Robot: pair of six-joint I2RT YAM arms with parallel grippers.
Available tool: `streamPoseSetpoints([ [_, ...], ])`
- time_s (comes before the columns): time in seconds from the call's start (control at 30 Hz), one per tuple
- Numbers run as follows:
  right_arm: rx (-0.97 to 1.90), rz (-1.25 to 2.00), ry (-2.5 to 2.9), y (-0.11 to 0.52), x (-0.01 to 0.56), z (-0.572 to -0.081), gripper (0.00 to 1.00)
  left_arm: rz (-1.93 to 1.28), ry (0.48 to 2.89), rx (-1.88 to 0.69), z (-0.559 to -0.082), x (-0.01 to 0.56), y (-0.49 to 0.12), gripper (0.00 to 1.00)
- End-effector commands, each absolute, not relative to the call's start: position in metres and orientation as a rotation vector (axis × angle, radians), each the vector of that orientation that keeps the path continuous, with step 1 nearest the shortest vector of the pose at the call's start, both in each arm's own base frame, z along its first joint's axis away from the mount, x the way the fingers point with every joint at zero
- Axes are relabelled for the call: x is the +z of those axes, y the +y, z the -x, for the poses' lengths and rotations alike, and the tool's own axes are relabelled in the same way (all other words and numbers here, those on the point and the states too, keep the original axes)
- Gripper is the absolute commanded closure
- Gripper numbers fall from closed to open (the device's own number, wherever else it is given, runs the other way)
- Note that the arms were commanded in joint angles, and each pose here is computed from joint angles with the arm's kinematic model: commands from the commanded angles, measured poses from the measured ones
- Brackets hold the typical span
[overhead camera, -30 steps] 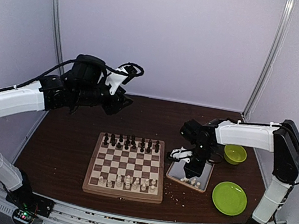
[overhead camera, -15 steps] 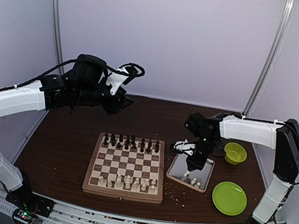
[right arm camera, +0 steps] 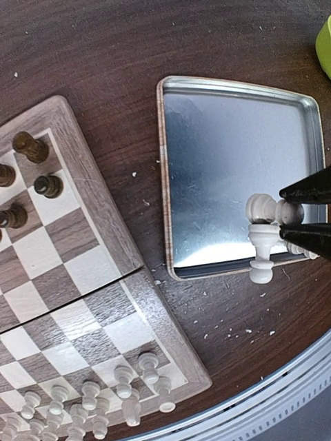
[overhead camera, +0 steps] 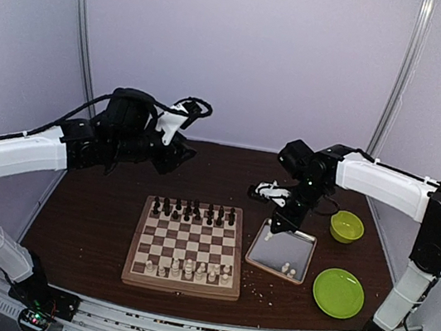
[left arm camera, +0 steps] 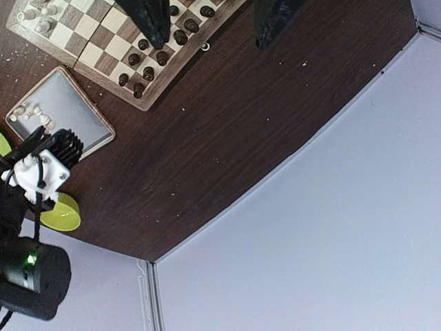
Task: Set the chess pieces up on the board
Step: Pick up the pawn from the chess pile.
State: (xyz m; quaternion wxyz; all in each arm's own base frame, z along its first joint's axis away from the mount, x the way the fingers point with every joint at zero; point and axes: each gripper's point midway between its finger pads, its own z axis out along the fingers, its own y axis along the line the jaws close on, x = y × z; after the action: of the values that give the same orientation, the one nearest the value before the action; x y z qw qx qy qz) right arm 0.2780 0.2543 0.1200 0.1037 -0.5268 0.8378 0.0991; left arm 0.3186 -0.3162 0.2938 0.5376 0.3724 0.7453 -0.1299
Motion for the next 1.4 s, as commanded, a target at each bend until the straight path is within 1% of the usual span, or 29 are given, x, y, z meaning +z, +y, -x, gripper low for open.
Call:
streamPoseSetpoints([
  [0.0,0.34,1.5,2.467,0.261,0.14,-0.283,0.97,-0.859,1.607,-0.398,-0.296,0.305,-0.339,0.58],
  [0.1,0.369,1.47,2.47,0.265,0.145,-0.287,0.97,-0.952,1.508,-0.359,-0.266,0.29,-0.371,0.59],
  [0.17,0.391,1.451,2.471,0.268,0.149,-0.288,0.97,-0.965,1.473,-0.381,-0.248,0.276,-0.391,0.6],
  [0.27,0.414,1.426,2.471,0.271,0.156,-0.289,0.97,-0.901,1.452,-0.427,-0.237,0.253,-0.408,0.61],
  [0.43,0.4,1.41,2.466,0.269,0.161,-0.289,0.97,-0.882,1.375,-0.372,-0.221,0.227,-0.45,0.61],
  [0.53,0.39,1.403,2.462,0.267,0.163,-0.289,0.97,-0.848,1.36,-0.338,-0.22,0.222,-0.47,0.6],
  [0.67,0.387,1.394,2.46,0.266,0.165,-0.29,0.97,-0.778,1.346,-0.338,-0.226,0.217,-0.48,0.56],
  [0.9,0.387,1.383,2.457,0.267,0.169,-0.292,0.97,-0.841,1.371,-0.351,-0.228,0.193,-0.507,0.53],
  [1.17,0.395,1.381,2.457,0.27,0.17,-0.293,0.97,-0.823,1.432,-0.352,-0.238,0.171,-0.52,0.51],
  [1.37,0.406,1.383,2.456,0.271,0.17,-0.292,0.97,-0.779,1.482,-0.317,-0.253,0.16,-0.519,0.5],
])
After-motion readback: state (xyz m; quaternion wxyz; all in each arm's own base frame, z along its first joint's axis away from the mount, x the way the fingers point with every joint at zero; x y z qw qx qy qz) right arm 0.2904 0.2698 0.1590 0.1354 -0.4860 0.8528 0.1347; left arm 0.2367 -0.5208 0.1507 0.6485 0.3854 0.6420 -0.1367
